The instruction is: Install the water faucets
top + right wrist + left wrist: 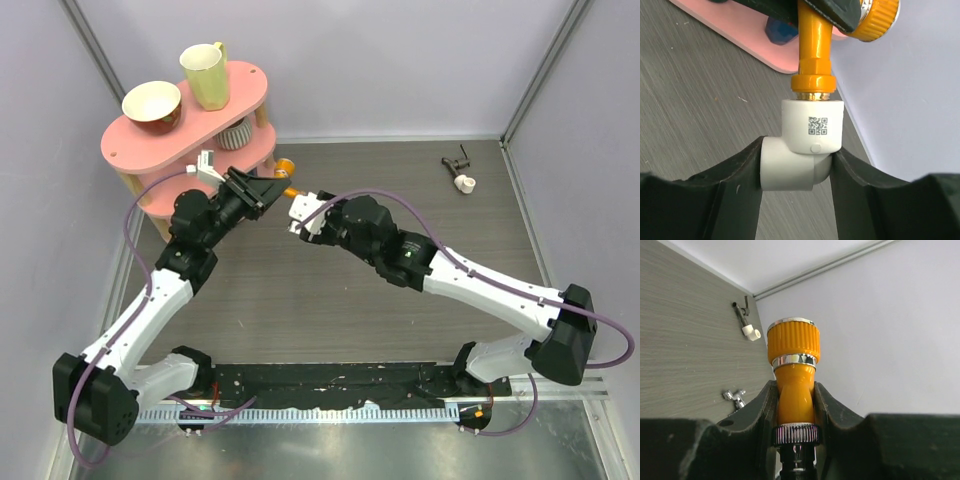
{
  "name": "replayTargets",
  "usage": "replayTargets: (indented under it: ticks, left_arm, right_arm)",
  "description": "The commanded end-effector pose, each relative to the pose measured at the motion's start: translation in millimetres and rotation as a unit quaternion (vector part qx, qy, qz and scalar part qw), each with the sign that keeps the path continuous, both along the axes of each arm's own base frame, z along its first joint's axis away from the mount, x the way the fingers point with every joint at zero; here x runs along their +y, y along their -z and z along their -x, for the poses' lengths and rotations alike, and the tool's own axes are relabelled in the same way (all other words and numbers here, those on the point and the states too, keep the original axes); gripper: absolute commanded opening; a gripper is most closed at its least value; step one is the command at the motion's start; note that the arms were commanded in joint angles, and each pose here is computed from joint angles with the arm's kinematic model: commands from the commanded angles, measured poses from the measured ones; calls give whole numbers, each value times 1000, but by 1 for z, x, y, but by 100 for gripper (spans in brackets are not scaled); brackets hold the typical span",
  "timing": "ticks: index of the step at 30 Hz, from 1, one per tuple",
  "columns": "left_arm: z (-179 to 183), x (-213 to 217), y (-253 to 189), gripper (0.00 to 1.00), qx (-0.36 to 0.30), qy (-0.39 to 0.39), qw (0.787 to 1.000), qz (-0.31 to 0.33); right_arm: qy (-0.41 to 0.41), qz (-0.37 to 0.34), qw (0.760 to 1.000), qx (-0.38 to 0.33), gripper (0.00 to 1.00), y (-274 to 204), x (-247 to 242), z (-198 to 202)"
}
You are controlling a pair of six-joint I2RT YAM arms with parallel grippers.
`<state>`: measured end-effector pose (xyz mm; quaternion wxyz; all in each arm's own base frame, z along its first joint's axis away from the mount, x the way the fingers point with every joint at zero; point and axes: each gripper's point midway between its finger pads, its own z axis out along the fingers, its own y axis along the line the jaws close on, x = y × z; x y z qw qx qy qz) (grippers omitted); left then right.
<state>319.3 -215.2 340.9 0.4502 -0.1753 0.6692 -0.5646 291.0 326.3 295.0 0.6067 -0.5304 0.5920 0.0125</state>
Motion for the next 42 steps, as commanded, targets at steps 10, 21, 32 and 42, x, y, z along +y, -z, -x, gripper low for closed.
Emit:
replayTargets:
  ticks: [10,21,32,42]
  left_arm:
    - [42,-27,-69,0,-289,115,947,-75]
    - [100,-36,-69,0,-522,199,815,-154]
    - [122,-36,-66,0,-543,237,789,-163]
    - [52,-11,-63,0,-339,77,928,-137]
  right_arm:
    - [-147,-148,970,124,1,-65,20,47]
    - [-320,-304,842,311,1,-124,2,76]
    - [-361,-375,720,459,12,-143,-15,69]
    - [-182,-373,839,351,78,-123,-36,12]
